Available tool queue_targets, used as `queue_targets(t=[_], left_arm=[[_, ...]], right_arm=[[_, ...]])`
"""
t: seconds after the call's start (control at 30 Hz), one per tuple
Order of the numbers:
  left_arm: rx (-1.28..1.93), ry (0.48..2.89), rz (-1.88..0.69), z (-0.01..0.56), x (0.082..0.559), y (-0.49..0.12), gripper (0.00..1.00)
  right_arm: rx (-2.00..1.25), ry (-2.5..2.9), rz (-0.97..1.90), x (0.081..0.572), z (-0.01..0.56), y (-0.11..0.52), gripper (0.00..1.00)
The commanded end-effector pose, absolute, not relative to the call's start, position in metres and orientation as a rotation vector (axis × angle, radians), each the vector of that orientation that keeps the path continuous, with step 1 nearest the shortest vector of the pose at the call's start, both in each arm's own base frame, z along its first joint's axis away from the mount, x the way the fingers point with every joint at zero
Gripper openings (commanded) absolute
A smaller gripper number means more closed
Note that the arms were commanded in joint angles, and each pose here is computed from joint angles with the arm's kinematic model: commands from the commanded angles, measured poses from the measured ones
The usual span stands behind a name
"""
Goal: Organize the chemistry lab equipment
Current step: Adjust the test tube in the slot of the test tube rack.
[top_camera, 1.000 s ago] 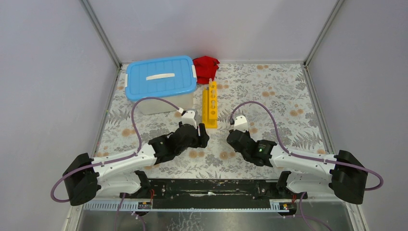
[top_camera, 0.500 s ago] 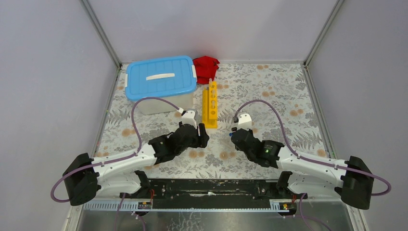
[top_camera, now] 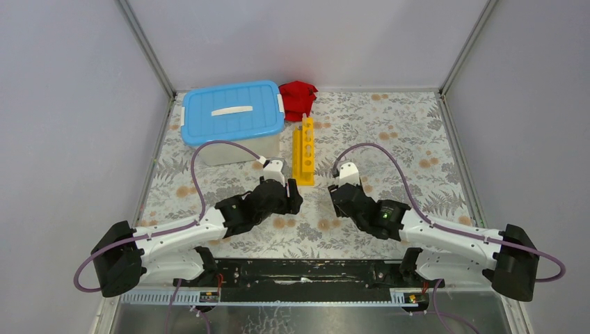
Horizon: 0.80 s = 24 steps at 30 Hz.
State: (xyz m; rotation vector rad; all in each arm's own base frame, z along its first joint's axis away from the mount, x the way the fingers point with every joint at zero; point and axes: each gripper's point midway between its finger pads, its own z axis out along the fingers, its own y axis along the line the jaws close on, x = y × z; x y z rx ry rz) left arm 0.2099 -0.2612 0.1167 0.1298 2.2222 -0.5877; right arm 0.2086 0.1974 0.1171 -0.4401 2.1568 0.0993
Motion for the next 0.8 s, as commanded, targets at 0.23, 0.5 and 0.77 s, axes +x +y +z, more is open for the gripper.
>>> queue_targets(t=[0.23,0.5,0.77], left_arm=[[0.092,2.174,-0.631,0.132,0.216,-0.265,0.68],[0.092,2.174,-0.627,0.130,0.216,-0.264,0.68],[0.093,2.176,-0.628,0.128,0.216,-0.265,0.68]], right_arm=[[-0.533,2.155,0.093,0.211,0.122,0.212,0.54],[-0.545,2.162,0.082,0.212,0.116,0.214,0.54],[-0.554,2.165,0.069,0.213,0.113,0.215,0.55]])
